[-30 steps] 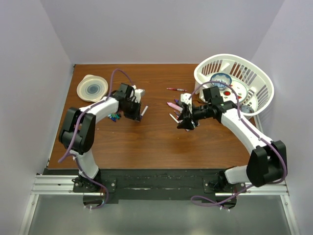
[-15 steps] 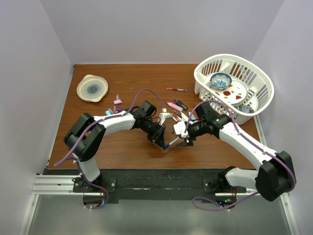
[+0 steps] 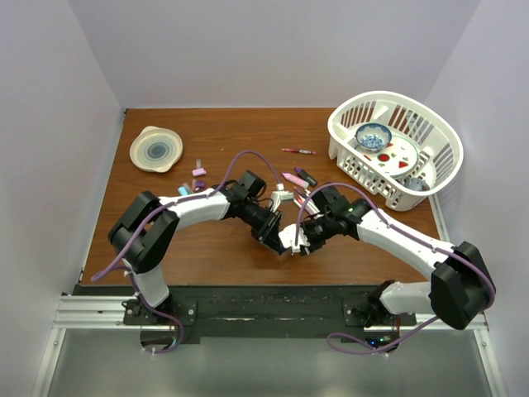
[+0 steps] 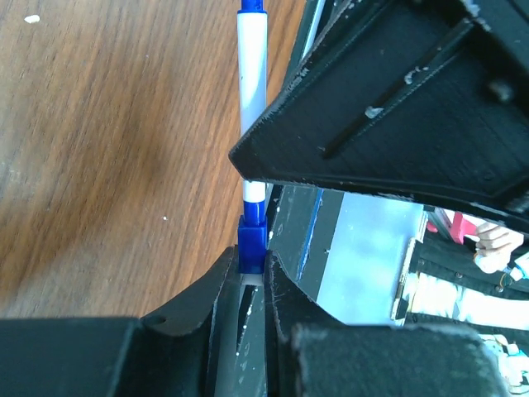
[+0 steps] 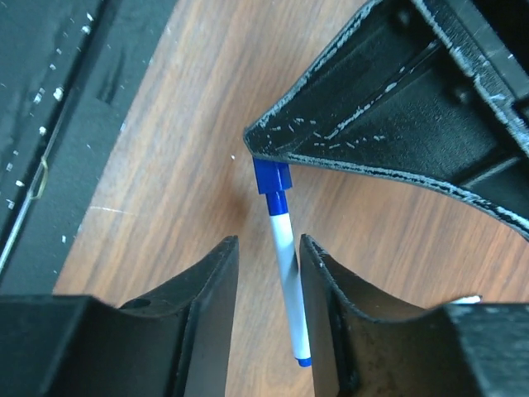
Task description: Open the pen caps
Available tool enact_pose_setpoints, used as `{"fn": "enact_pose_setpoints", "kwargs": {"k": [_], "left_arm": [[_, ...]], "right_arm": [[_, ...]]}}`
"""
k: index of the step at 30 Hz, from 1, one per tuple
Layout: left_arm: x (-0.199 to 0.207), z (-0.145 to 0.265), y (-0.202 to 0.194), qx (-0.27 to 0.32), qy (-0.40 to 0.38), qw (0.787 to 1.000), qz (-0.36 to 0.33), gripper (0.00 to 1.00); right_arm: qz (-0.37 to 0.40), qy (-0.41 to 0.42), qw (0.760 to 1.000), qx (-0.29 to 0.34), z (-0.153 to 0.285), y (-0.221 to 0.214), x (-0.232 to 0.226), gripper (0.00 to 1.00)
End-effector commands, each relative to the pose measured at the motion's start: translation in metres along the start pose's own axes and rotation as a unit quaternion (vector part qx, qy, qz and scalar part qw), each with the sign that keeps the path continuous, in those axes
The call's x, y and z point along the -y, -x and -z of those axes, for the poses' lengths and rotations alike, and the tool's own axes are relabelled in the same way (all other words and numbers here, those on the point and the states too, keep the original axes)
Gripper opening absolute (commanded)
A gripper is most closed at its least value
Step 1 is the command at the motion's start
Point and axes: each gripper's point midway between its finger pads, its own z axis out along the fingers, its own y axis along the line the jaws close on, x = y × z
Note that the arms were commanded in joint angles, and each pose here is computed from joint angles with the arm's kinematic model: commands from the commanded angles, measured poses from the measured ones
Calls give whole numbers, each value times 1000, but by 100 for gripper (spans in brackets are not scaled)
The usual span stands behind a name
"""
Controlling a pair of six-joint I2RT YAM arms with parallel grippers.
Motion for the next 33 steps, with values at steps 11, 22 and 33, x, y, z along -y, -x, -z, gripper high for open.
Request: {"fn": "enact_pose_setpoints", "kwargs": {"k": [11, 22, 33], "left_arm": [[48, 27, 41, 78, -11, 995, -67, 2], [87, 146, 128, 447, 159, 863, -176, 83], [95, 169, 121, 626, -33, 779, -2, 100]], "right_arm": [[1, -38, 999, -1, 4, 4, 11, 5], [-193, -138, 963, 130, 46, 55, 64, 0], [-346, -197, 883, 248, 77, 76, 103, 0]]}}
